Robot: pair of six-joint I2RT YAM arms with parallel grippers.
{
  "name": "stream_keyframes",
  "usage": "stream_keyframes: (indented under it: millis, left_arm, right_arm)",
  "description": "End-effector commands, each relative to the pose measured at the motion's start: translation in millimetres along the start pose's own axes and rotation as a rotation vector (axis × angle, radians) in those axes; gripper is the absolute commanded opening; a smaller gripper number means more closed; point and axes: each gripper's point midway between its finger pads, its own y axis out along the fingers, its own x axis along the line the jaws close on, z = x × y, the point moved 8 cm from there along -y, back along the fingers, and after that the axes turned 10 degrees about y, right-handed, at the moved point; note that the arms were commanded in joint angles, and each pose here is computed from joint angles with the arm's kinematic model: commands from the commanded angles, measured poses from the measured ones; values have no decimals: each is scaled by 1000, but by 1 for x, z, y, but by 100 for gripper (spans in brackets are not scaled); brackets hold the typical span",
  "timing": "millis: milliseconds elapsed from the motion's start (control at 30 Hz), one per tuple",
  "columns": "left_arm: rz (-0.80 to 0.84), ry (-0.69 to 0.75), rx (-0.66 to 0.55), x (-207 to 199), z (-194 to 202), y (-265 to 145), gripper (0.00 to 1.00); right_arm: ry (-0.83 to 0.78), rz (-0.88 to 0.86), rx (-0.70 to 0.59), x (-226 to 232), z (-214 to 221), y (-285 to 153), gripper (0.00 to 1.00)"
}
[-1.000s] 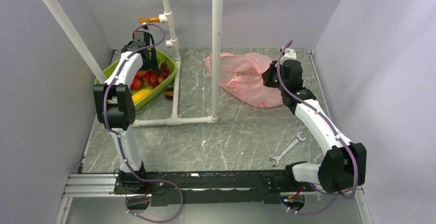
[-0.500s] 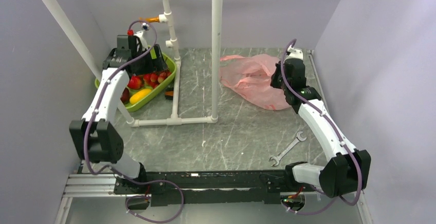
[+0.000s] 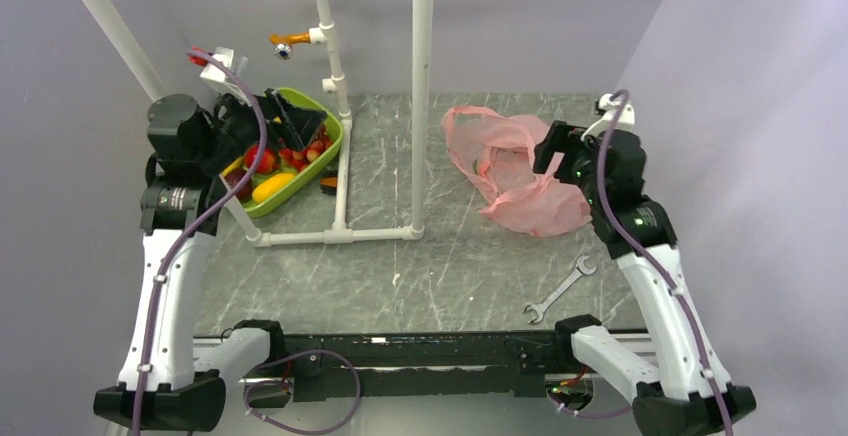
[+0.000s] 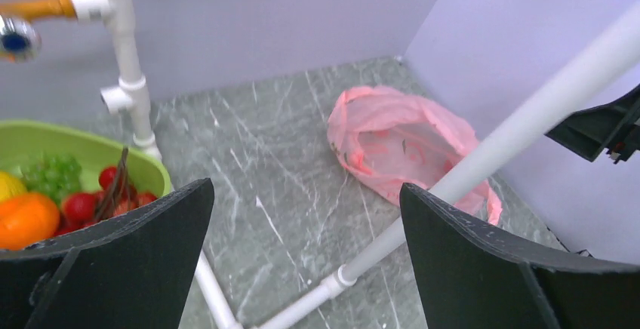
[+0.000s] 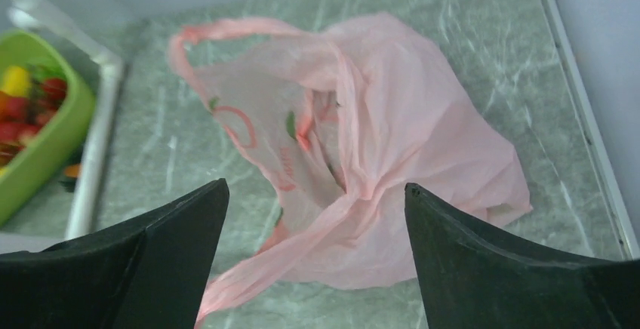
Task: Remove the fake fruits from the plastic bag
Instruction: Reset both arms
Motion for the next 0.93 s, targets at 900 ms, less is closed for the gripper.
stream_keyframes:
  millis: [900]
  left_arm:
    - [-205,342,-554,-49,-95,-111,99]
  right_arm:
    - [42,-207,-574,-2,-82,-175,100]
